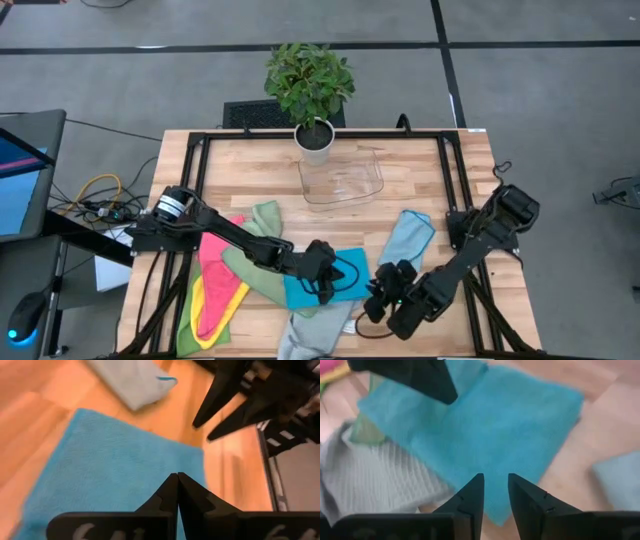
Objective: Fold microfiber towels
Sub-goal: Fold the blue microfiber cloth
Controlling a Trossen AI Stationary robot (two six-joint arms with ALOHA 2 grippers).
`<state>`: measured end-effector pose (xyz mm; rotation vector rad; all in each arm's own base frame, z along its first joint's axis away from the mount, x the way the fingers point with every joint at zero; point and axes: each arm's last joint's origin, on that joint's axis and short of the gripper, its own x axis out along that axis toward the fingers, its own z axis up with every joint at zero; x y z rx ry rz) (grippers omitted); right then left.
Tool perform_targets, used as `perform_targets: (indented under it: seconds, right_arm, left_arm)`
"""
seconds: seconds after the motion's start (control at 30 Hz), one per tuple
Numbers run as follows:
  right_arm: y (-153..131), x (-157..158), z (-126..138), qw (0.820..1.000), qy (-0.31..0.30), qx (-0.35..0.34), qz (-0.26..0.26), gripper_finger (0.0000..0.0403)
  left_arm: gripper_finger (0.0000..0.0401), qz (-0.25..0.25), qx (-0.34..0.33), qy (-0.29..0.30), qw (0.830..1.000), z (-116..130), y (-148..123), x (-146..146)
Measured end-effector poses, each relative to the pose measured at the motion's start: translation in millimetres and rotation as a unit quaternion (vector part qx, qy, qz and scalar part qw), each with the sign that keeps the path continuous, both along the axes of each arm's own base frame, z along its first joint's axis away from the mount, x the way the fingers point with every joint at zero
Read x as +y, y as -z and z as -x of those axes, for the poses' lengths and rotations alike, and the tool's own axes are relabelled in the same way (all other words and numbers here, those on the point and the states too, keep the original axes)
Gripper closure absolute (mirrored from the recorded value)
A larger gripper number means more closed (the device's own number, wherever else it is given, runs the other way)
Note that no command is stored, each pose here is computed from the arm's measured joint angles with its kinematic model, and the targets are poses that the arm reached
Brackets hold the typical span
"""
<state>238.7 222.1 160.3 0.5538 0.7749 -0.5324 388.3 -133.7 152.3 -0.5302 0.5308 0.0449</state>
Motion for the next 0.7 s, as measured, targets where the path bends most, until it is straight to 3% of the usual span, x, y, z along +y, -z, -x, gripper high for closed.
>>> perform_targets:
  seconds: [0.23,0.43,0.57,0.7]
  right_arm:
    - [24,9,1,0.999,-0.005,0.036,-0.008,0.0291]
    - [47,18,-5,0.998,-0.022,0.059,-0.032,0.0291]
    - [42,20,-2,0.997,-0.029,0.06,-0.039,0.0291]
    - [14,16,10,0.998,-0.035,0.045,-0.031,0.0291]
  left_arm:
    - [0.0401,0.024,0.037,0.021,0.999,-1,32,-14]
    - [0.0401,0.042,0.057,0.04,0.997,0,41,-17]
    - [0.0401,0.044,0.062,0.047,0.996,1,41,-18]
    - [0.0401,0.045,0.067,0.045,0.996,1,42,-17]
